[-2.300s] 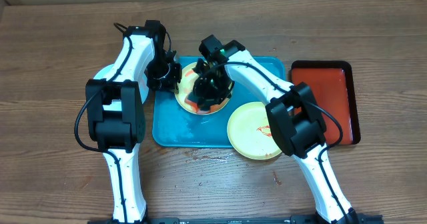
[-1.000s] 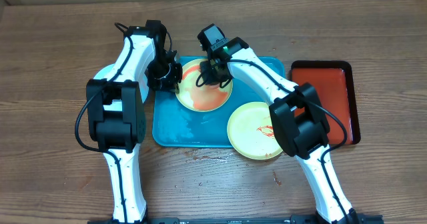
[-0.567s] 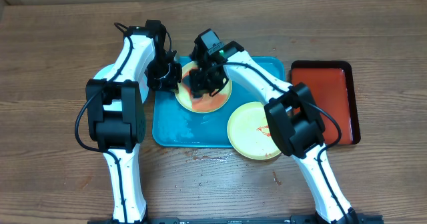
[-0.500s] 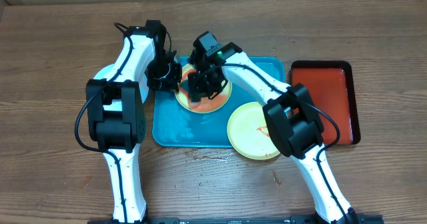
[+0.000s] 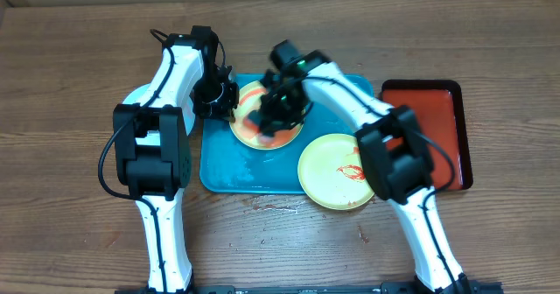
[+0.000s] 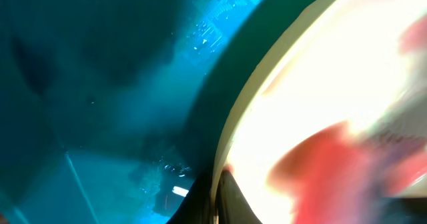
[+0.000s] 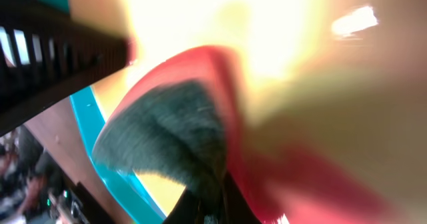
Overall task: Clean dirty plates on tray and stack at the side
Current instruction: 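Lift the sponge with the right gripper to the dark red tray's corner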
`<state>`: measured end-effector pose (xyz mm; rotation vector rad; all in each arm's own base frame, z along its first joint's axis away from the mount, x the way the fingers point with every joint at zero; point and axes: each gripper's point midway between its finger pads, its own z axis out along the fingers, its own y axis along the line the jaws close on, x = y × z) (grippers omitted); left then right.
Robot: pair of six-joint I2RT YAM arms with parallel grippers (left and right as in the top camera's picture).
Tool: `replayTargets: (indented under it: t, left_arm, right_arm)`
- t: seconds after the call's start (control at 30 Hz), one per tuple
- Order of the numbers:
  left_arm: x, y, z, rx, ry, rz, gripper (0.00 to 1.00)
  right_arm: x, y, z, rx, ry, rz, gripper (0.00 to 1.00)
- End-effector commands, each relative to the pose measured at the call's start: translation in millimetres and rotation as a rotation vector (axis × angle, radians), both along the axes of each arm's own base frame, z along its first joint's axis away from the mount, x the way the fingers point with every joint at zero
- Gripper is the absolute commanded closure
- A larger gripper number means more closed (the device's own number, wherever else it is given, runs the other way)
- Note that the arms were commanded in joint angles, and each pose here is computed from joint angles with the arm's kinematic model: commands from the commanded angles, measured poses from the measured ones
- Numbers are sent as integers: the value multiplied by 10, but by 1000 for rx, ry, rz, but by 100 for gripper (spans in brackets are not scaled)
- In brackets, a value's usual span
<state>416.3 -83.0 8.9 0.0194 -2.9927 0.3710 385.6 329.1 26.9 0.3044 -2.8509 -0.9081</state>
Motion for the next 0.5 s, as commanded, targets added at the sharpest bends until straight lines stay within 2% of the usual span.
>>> replayTargets:
  t: [0.0, 0.27, 0.47]
  left_arm:
    - [49, 38, 9, 32, -12, -34, 96]
    - [179, 158, 530, 104, -143, -36, 96]
    - [223, 346, 1087, 219, -286, -30, 96]
  right_arm:
    - [406, -477, 756, -7, -178, -111, 96]
    - [627, -1362, 1365, -91, -279, -286, 96]
    - [691, -1913, 1428, -139, -257, -396, 96]
